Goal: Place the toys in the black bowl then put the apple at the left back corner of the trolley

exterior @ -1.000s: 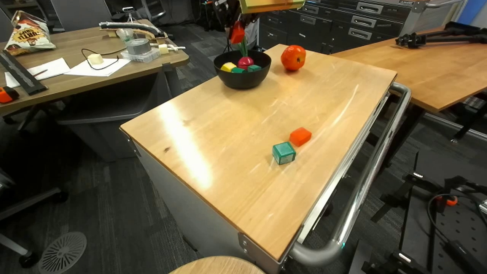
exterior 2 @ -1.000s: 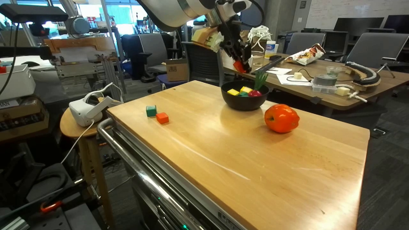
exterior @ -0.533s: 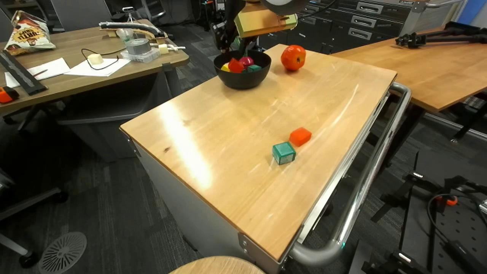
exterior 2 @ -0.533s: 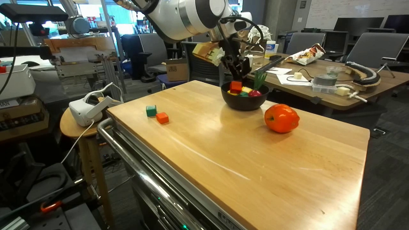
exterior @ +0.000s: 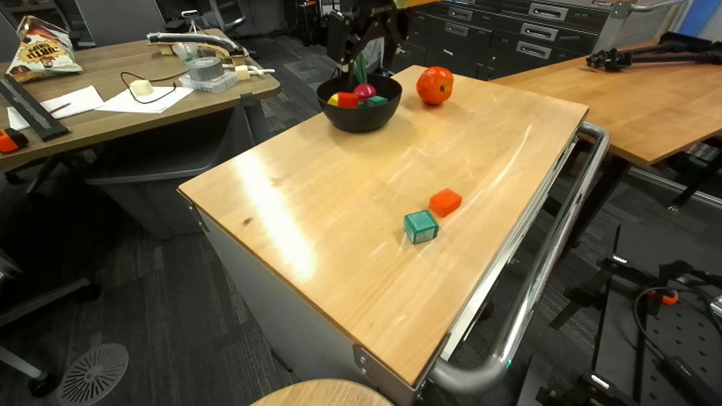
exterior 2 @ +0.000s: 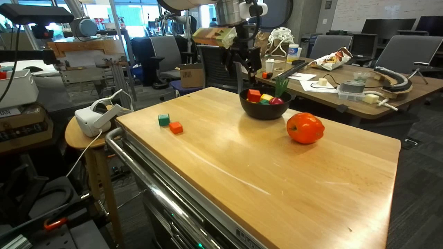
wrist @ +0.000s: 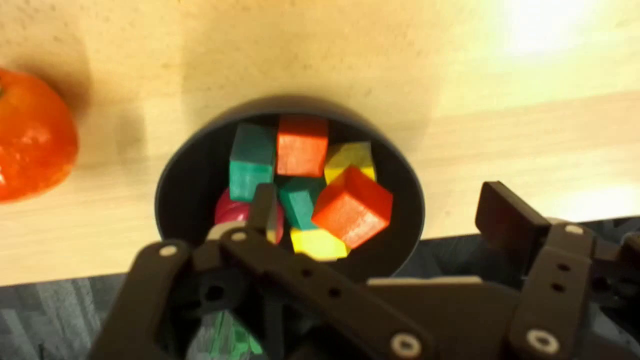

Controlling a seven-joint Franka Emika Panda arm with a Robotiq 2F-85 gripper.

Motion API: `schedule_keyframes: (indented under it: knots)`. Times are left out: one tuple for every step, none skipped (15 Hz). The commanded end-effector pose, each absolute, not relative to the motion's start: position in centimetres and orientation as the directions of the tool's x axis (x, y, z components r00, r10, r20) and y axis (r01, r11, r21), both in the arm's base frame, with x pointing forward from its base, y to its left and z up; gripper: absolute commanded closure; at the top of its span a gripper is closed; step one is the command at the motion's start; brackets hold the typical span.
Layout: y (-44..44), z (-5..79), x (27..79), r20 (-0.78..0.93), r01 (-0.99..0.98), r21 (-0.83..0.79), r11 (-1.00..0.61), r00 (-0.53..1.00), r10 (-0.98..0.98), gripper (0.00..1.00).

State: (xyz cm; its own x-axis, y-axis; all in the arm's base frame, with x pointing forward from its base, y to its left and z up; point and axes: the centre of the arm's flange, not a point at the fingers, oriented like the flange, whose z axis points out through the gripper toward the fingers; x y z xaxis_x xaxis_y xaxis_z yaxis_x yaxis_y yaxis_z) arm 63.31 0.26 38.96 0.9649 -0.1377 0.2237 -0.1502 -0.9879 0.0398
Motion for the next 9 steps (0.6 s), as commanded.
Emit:
schedule_keyframes:
  knots:
    - [-0.7,38.9,59.2,0.050,-0.073,-0.035,-0.997,0.996,-0.075,0.00]
    - [-0.6,37.7,58.3,-0.009,-0.057,-0.055,-0.997,0.998,-0.056,0.00]
    - [-0.6,36.7,57.6,-0.065,-0.047,-0.084,-0.995,0.997,-0.041,0.00]
    - [-0.3,35.5,57.0,-0.122,-0.045,-0.113,-0.993,0.992,-0.031,0.00]
    - [0.0,34.5,56.4,-0.162,-0.046,-0.133,-0.990,0.987,-0.024,0.00]
    - [0.5,33.7,55.8,-0.191,-0.050,-0.149,-0.988,0.981,-0.021,0.00]
    - [1.0,33.0,55.4,-0.213,-0.064,-0.154,-0.986,0.977,-0.030,0.00]
    - [1.5,32.4,55.1,-0.228,-0.080,-0.146,-0.986,0.973,-0.045,0.00]
    - [0.7,32.4,55.9,-0.205,-0.067,-0.124,-0.990,0.978,-0.040,0.00]
